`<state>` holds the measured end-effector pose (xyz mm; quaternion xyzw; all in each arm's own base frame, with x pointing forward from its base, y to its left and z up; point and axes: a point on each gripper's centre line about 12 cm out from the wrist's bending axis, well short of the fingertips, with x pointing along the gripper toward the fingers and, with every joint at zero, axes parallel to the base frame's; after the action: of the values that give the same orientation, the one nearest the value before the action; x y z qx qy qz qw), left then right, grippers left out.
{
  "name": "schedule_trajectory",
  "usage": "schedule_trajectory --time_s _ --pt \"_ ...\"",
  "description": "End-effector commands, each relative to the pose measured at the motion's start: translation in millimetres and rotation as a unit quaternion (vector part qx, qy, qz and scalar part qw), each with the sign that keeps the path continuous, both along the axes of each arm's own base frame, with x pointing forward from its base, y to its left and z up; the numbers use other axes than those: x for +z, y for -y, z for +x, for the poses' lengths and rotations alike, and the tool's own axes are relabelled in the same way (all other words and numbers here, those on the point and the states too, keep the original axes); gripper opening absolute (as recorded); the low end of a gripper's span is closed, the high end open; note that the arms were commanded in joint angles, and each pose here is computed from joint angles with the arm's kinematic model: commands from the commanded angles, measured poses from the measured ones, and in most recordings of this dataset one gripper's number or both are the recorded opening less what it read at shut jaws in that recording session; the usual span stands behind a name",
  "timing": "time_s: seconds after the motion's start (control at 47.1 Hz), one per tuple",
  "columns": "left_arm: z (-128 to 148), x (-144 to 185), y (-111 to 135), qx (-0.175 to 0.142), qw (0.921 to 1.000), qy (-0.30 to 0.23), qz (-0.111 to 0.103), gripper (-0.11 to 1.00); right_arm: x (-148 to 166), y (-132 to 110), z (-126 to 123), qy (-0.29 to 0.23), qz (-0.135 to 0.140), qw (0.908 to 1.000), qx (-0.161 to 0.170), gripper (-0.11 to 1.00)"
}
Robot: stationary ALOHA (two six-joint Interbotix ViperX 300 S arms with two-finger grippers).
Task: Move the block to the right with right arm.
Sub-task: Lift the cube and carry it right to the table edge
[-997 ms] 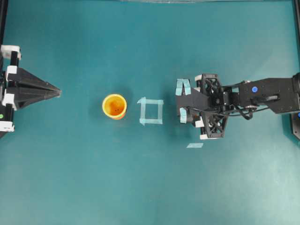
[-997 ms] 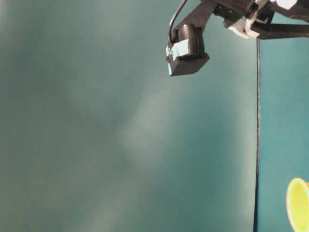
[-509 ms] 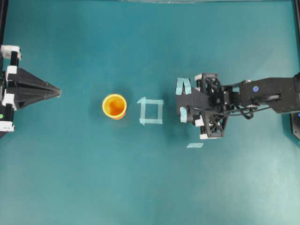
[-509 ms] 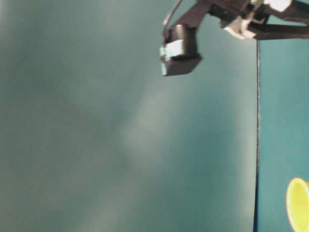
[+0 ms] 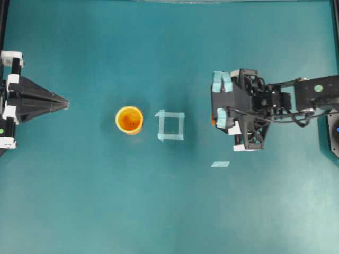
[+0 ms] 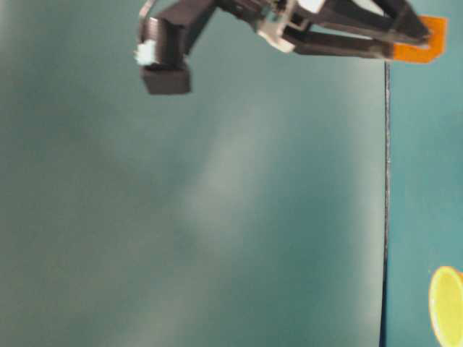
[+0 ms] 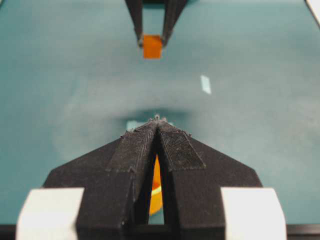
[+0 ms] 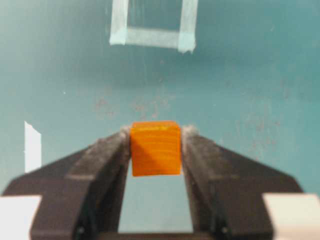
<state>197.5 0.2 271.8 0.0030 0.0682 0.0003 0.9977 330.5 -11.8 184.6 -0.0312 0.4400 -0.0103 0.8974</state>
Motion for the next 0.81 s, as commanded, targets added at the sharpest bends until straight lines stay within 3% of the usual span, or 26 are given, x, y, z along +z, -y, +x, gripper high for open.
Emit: schedule_trajectory --time_s 0.0,0.446,0.785 --pt "2.3 10.7 -0.3 0.000 0.9999 0.014 0.002 0.00 15.9 0.4 -2.9 0.025 0.001 0.9997 -0.002 0.40" --pt "2.3 10.7 -0.3 0.000 0.9999 0.014 0.005 0.00 38.3 -0.4 -35.6 0.033 0.007 0.9994 -0.011 0.40" --pt "2.3 10.7 -0.3 0.000 0.9999 0.014 0.006 0.00 53.6 -0.7 -89.1 0.014 0.040 0.9974 -0.059 0.40"
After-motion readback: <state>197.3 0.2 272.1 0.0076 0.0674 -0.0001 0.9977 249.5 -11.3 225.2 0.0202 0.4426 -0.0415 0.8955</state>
